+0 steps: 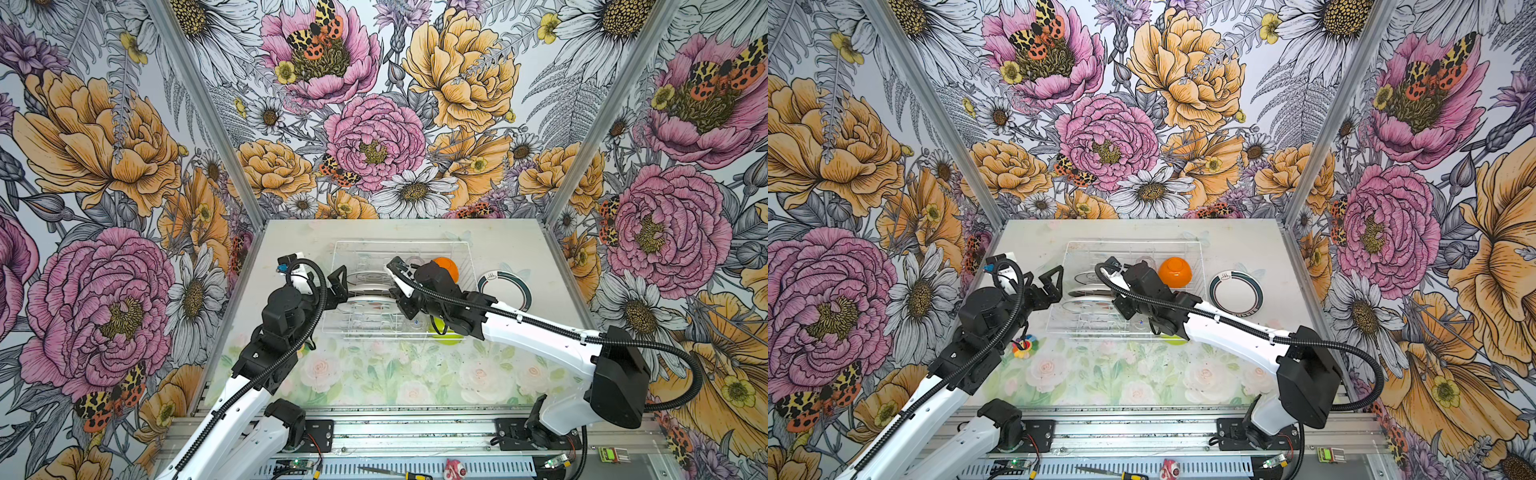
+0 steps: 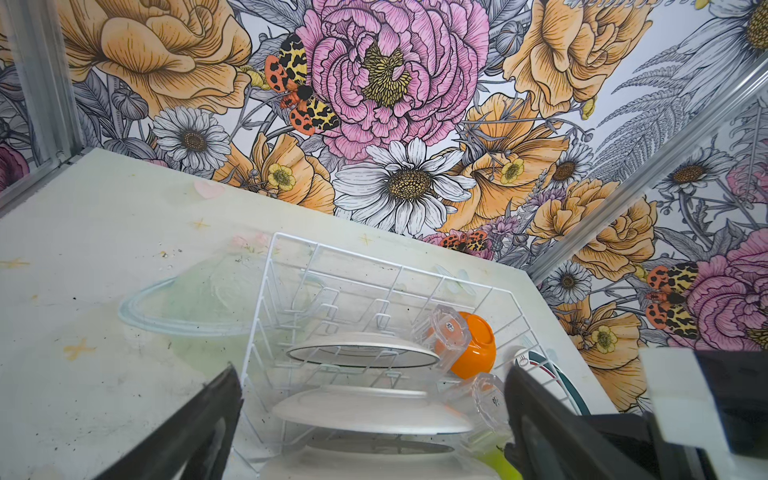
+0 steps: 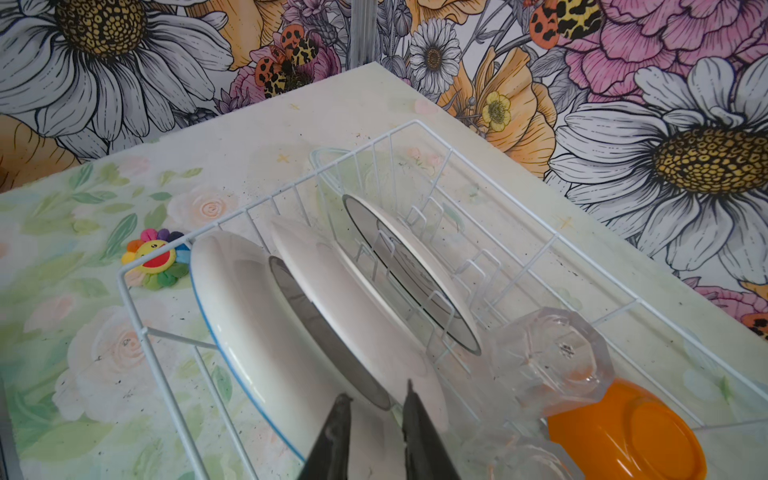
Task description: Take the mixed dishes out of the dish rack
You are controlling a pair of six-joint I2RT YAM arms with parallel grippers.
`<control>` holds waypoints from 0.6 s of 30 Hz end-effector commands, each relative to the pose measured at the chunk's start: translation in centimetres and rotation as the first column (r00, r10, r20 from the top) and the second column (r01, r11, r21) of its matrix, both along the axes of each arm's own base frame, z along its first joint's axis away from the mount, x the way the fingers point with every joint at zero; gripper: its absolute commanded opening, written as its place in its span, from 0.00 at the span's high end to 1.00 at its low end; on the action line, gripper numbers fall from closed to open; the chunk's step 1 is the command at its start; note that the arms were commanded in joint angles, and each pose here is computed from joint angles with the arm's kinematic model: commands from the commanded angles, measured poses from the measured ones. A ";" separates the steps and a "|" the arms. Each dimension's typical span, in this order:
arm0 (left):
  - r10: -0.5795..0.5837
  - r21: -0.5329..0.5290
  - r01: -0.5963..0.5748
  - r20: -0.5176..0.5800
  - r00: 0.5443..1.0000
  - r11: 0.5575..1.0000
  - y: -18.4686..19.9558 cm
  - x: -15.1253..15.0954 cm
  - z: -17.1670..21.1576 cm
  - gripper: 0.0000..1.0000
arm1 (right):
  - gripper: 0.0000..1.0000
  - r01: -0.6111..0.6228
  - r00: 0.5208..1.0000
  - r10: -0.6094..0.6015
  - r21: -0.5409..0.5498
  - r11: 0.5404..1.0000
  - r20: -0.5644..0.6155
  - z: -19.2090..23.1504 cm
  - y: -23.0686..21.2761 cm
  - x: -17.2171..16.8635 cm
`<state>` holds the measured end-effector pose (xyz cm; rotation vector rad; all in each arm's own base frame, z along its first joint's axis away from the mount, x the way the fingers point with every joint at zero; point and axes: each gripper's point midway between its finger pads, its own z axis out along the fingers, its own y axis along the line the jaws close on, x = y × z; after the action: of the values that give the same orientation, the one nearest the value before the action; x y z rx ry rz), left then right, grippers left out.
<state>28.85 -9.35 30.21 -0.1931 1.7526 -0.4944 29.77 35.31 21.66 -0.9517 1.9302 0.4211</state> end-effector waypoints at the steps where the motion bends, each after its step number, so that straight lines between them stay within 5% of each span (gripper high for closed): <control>1: -0.011 -0.026 0.011 0.018 1.000 1.000 0.0 -0.1 0.2 0.01 | 0.66 -0.049 0.999 0.049 0.051 0.997 -0.001 1.2 0.9 -0.4; 7: 0.002 -0.028 -0.001 0.028 1.000 1.000 0.3 -0.3 0.2 0.01 | 0.58 -0.163 0.985 0.167 0.078 0.983 -0.039 0.9 1.7 -2.5; 18: -0.020 -0.033 0.021 0.017 1.000 0.999 -0.2 0.0 -0.2 0.01 | 0.57 -0.157 0.986 0.155 -0.029 0.987 -0.063 -1.7 2.8 -1.7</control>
<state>28.77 -9.31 30.24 -0.1915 1.7320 -0.5074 27.91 37.44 19.58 -1.0955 1.9486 0.5408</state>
